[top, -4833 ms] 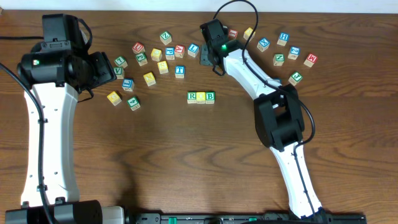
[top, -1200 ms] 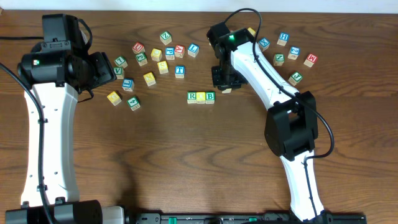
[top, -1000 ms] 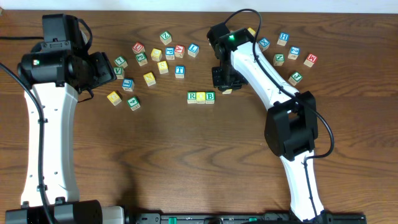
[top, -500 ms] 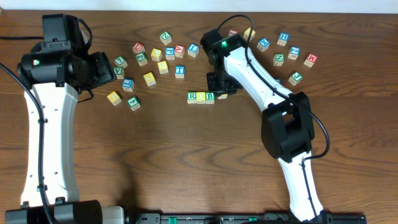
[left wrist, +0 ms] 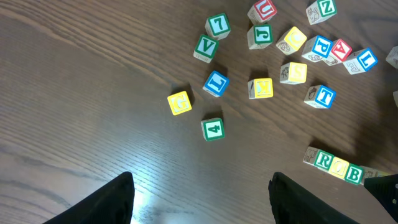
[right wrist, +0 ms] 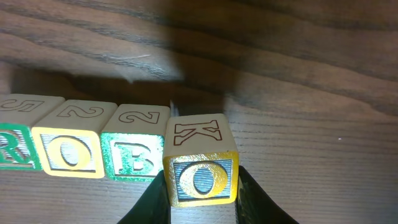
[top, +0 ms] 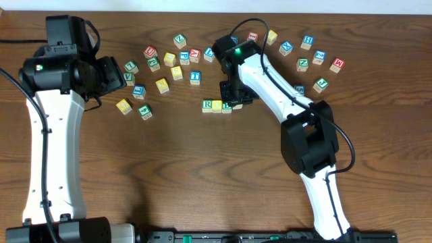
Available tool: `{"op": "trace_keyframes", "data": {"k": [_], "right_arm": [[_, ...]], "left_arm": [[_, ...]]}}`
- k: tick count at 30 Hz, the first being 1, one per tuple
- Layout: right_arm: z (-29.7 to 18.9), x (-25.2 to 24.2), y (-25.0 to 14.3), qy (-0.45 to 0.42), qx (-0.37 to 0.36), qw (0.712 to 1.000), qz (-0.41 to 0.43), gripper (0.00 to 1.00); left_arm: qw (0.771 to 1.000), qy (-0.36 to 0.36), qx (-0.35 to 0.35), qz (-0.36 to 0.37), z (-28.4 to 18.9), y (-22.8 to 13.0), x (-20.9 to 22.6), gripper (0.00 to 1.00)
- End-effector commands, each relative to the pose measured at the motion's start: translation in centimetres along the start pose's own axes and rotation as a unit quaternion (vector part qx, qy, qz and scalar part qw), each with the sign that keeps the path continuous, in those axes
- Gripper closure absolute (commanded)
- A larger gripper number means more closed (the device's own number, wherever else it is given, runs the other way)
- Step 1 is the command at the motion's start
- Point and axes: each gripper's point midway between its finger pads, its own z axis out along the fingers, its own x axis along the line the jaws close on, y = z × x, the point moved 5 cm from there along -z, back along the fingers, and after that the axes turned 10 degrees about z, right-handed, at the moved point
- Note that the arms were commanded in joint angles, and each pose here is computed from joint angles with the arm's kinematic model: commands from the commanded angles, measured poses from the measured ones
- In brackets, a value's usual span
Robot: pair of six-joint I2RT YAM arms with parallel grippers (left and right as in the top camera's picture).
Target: Spell out ROBOT
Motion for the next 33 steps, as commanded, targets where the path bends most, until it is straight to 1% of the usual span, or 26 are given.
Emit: {"op": "trace_keyframes", "data": {"k": [1,5,8,12,15,19,21,25,28,33], "right_arm": [[-1.0,0.0,-0.2,0.003,-0.010,1.000,0.008,0.77],[-0.8,-0.1,-0.4,0.001,-0.006,1.000,0.008,0.76],[-0.5,-0.1,-0.4,0.000,-0.005,1.000,0.008,0.70],[-0.5,-0.1,-0.4,0.001,-0.007,1.000,0.008,0.67],[-0.5,-0.1,-0.4,0.002,-0.007,1.000,0.008,0.67],[-0.9,0.1,0.0,0.011,-0.015,1.000,0.009,0.76],[-1.8,0.0,0.5,0.018,-0.022,1.000,0.013,0.79],[-4.1,-0.9,1.1,0.029,-0.040,0.998,0.025,0.78],[-5.5,-1.9,1.0,0.030,-0.042,0.998,0.033,0.74],[-4.9,-2.8,-0.2,0.008,-0.007,0.999,0.034,0.75]], "left_arm": [[1.000,0.003,0.013,-0.005,0.7,-0.3,0.2,0.31],[1.000,0.003,0.013,-0.005,0.7,-0.3,0.2,0.32],[1.000,0.003,0.013,-0.005,0.7,-0.3,0.2,0.32],[1.000,0.003,0.013,-0.005,0.7,-0.3,0.2,0.32],[1.000,0.003,0.013,-0.005,0.7,-0.3,0.2,0.32],[1.000,0.003,0.013,-0.005,0.7,-0.3,0.2,0.32],[1.000,0.003,0.013,-0.005,0.7,-0.3,0.2,0.32],[1.000,0.003,0.013,-0.005,0.7,-0.3,0.2,0.31],[1.000,0.003,0.013,-0.005,0.7,-0.3,0.2,0.32],[1.000,0.003,0.011,-0.005,0.7,-0.2,0.2,0.32]]}}
